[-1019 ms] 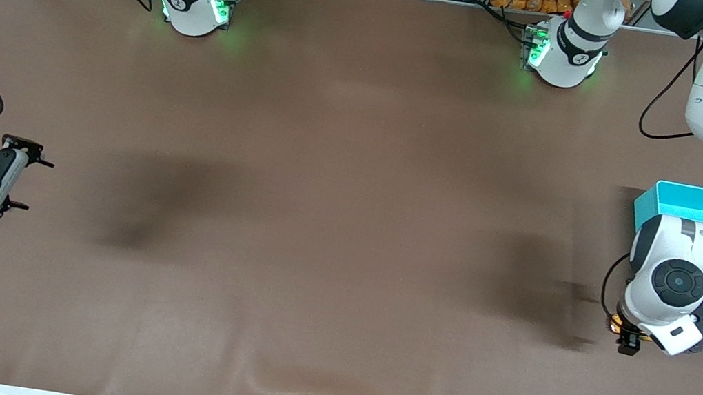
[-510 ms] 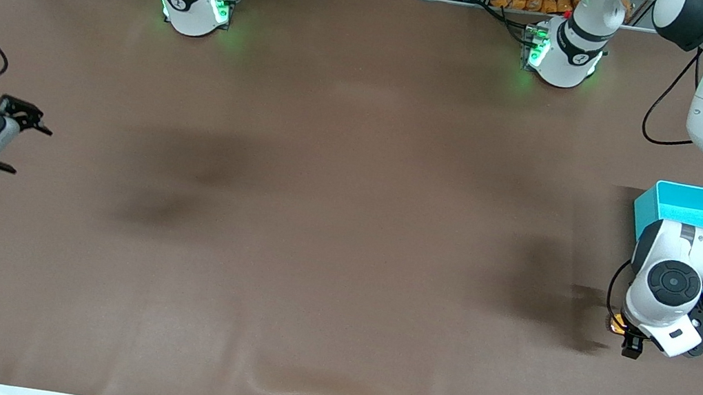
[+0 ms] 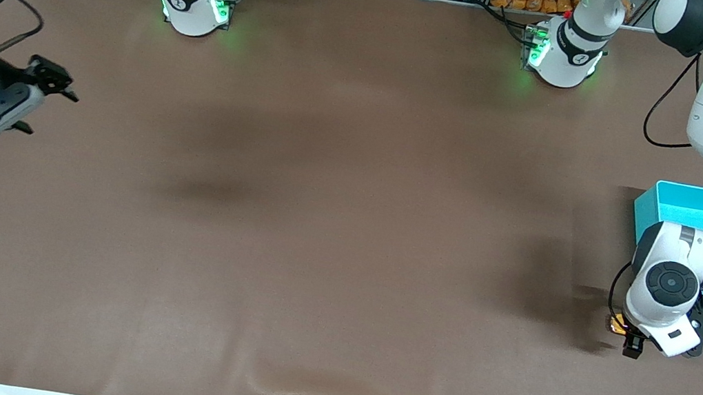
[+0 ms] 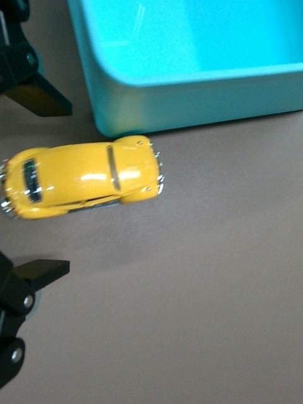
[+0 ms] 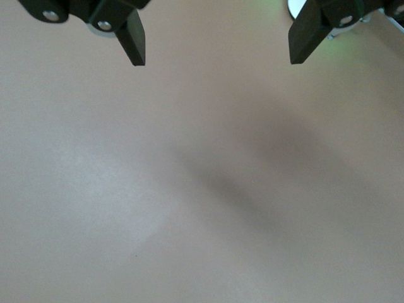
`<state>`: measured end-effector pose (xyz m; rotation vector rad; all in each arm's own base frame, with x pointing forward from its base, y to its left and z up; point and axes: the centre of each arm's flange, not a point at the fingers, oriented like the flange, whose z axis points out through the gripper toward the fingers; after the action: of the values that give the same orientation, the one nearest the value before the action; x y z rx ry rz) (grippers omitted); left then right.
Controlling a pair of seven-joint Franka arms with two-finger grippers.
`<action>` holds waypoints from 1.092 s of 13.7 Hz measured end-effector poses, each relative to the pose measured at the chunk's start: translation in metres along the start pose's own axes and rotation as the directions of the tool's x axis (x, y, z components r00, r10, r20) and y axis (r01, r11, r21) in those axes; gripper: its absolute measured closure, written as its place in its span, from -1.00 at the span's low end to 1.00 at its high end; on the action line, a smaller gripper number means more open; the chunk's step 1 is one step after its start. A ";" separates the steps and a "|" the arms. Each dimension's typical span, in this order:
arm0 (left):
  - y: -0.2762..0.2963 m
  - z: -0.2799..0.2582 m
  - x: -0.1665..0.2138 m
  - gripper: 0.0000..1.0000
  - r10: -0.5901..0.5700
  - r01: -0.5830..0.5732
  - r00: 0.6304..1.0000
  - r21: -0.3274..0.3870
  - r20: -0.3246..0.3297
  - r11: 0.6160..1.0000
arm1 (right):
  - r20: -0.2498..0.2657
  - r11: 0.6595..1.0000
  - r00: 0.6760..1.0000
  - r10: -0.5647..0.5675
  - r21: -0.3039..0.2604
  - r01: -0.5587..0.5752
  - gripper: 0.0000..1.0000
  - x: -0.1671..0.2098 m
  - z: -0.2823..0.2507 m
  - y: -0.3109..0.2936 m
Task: Wind and store yellow beetle car
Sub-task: 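Close the left gripper on the yellow car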
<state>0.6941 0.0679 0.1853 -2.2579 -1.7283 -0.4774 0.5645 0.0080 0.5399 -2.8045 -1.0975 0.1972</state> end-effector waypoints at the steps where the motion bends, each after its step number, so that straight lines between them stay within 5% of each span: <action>1: -0.002 0.005 0.003 -1.00 -0.002 0.002 1.000 0.006 -0.001 1.000 | 0.002 1.000 1.000 0.021 -0.003 -0.021 -1.00 0.002 -0.004 -0.007; 6: -0.004 0.010 0.004 -0.92 0.009 -0.009 1.000 0.008 -0.008 1.000 | -0.005 0.984 0.984 0.177 -0.013 -0.177 -1.00 -0.025 -0.032 -0.018; 9: -0.004 0.010 0.004 -0.30 0.016 -0.016 1.000 0.007 -0.012 1.000 | 0.017 0.957 0.958 0.286 -0.056 -0.285 -1.00 -0.040 -0.046 -0.023; 11: -0.003 0.010 0.004 0.06 0.016 -0.016 1.000 0.005 -0.013 1.000 | 0.004 0.926 0.929 0.371 -0.080 -0.370 -1.00 -0.049 -0.056 -0.021; 15: -0.003 0.009 0.004 0.06 0.018 -0.018 1.000 0.004 -0.013 1.000 | -0.024 0.834 0.837 0.546 -0.078 -0.546 -1.00 -0.066 -0.075 -0.015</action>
<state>0.6931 0.0764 0.1786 -2.2605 -1.6993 -0.4834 0.5190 -0.0316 0.6210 -3.1181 -0.2683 0.2040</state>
